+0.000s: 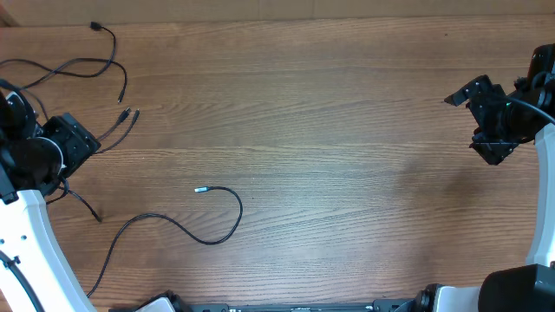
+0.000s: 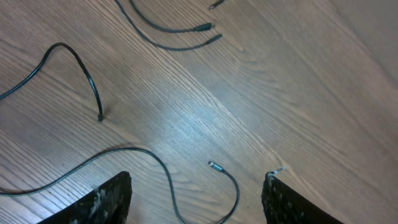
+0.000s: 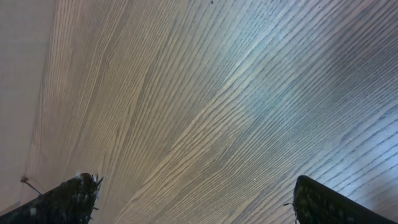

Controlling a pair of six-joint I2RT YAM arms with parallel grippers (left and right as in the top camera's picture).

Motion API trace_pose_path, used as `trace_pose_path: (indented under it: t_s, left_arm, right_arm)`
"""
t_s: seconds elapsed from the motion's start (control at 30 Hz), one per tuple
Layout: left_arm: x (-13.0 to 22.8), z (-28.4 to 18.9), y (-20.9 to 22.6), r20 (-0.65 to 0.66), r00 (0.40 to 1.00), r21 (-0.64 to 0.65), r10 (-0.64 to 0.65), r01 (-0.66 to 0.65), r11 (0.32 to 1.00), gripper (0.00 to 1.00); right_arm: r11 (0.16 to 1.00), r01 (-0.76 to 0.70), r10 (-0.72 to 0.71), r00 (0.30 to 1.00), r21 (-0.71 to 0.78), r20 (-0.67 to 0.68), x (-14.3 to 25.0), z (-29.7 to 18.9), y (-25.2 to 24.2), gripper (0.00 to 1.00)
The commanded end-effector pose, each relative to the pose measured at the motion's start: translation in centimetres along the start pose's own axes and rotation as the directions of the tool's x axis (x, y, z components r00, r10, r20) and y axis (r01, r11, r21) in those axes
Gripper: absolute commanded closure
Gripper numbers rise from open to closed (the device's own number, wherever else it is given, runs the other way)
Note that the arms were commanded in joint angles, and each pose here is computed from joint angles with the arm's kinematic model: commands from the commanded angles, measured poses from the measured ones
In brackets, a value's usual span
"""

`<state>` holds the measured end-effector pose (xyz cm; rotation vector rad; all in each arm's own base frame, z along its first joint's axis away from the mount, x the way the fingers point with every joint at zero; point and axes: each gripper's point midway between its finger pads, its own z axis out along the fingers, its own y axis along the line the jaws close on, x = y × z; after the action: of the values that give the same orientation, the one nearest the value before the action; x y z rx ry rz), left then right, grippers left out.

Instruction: Untangle cables

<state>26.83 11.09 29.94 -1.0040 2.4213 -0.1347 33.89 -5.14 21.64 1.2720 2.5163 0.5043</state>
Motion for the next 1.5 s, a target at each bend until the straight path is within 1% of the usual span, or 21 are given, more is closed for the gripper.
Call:
trace_pose_path:
  t_s: [0.0, 0.27, 0.4, 0.47, 0.63, 0.73, 0.93, 1.27, 1.33, 1.37, 1.47]
  left_arm:
    - [-0.2, 0.0, -0.4, -0.009, 0.997, 0.013, 0.075, -0.075, 0.997, 0.32]
    - [0.2, 0.4, -0.1, -0.040, 0.996, 0.003, 0.080, -0.080, 0.997, 0.28]
    - [0.9, 0.7, 0.2, -0.077, 0.994, -0.008, 0.074, -0.075, 0.997, 0.28]
    - [1.2, 1.0, 0.3, -0.102, 0.992, -0.014, 0.071, -0.073, 0.997, 0.26]
    - [2.2, 1.7, 0.3, -0.168, 0.978, 0.002, 0.122, -0.124, 0.992, 0.28]
    - [2.4, 2.0, 0.2, -0.188, 0.974, 0.013, 0.126, -0.126, 0.992, 0.28]
    - [2.4, 2.2, -0.3, -0.199, 0.972, 0.040, 0.125, -0.120, 0.992, 0.27]
    - [2.3, 2.2, -0.3, -0.194, 0.973, 0.040, 0.126, -0.121, 0.992, 0.27]
    - [2.1, 2.3, -0.3, -0.184, 0.975, 0.038, 0.123, -0.118, 0.992, 0.24]
    - [2.0, 2.3, -0.3, -0.180, 0.977, 0.036, 0.117, -0.112, 0.993, 0.20]
    - [1.6, 2.4, -0.4, -0.163, 0.981, 0.036, 0.109, -0.105, 0.994, 0.19]
  right_arm:
    - [1.000, 0.008, -0.008, 1.000, -0.008, 0.028, -0.4, -0.7, 0.3, 0.00]
    - [1.000, 0.008, -0.008, 1.000, -0.009, 0.028, -0.4, -0.7, 0.3, 0.00]
    - [1.000, 0.008, -0.008, 1.000, -0.008, 0.028, -0.4, -0.7, 0.3, 0.00]
    - [1.000, 0.008, -0.008, 1.000, -0.008, 0.028, -0.4, -0.7, 0.3, 0.00]
    - [1.000, 0.008, -0.008, 1.000, -0.008, 0.028, -0.4, -0.7, 0.3, 0.00]
    - [1.000, 0.008, -0.008, 1.000, -0.008, 0.028, -0.4, -0.7, 0.3, 0.00]
    - [1.000, 0.008, -0.008, 1.000, -0.009, 0.028, -0.4, -0.7, 0.3, 0.00]
    - [1.000, 0.008, -0.008, 1.000, -0.008, 0.028, -0.4, -0.7, 0.3, 0.00]
    - [1.000, 0.007, -0.007, 1.000, -0.008, 0.028, -0.4, -0.7, 0.3, 0.00]
    - [1.000, 0.008, -0.008, 1.000, -0.008, 0.028, -0.4, -0.7, 0.3, 0.00]
    - [1.000, 0.008, -0.008, 1.000, -0.009, 0.028, -0.4, -0.7, 0.3, 0.00]
